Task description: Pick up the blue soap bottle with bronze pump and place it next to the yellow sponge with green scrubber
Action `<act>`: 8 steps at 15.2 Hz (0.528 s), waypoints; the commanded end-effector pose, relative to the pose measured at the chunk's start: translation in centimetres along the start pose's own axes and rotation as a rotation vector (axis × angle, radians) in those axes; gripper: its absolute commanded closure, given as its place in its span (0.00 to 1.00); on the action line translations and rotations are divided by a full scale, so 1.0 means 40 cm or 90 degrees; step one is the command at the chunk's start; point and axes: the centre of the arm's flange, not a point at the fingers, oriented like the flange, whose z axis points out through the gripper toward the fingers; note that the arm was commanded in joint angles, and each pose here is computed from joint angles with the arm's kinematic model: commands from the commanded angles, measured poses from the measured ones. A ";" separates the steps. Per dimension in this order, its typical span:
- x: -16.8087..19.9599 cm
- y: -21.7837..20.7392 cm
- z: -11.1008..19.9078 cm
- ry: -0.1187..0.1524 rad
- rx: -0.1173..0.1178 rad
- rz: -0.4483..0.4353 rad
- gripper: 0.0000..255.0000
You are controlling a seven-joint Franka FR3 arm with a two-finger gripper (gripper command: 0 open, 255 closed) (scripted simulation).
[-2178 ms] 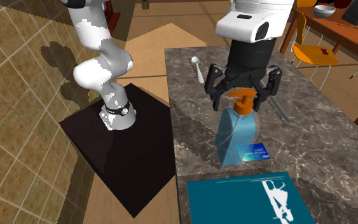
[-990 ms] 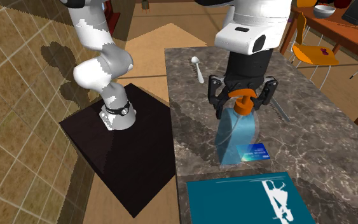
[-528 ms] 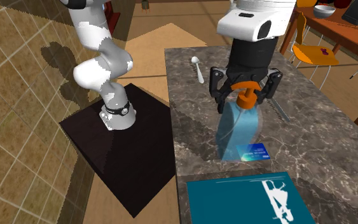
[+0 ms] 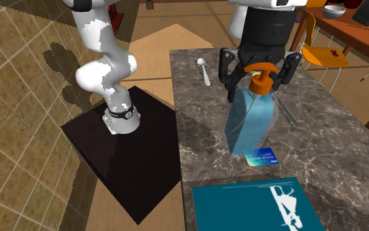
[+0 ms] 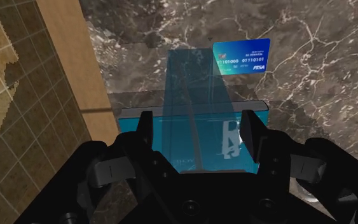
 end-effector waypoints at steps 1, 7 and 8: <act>0.005 0.005 -0.025 0.000 0.000 0.000 1.00; -0.050 -0.005 -0.087 0.000 0.000 0.000 1.00; -0.082 -0.011 -0.093 0.000 0.000 0.000 1.00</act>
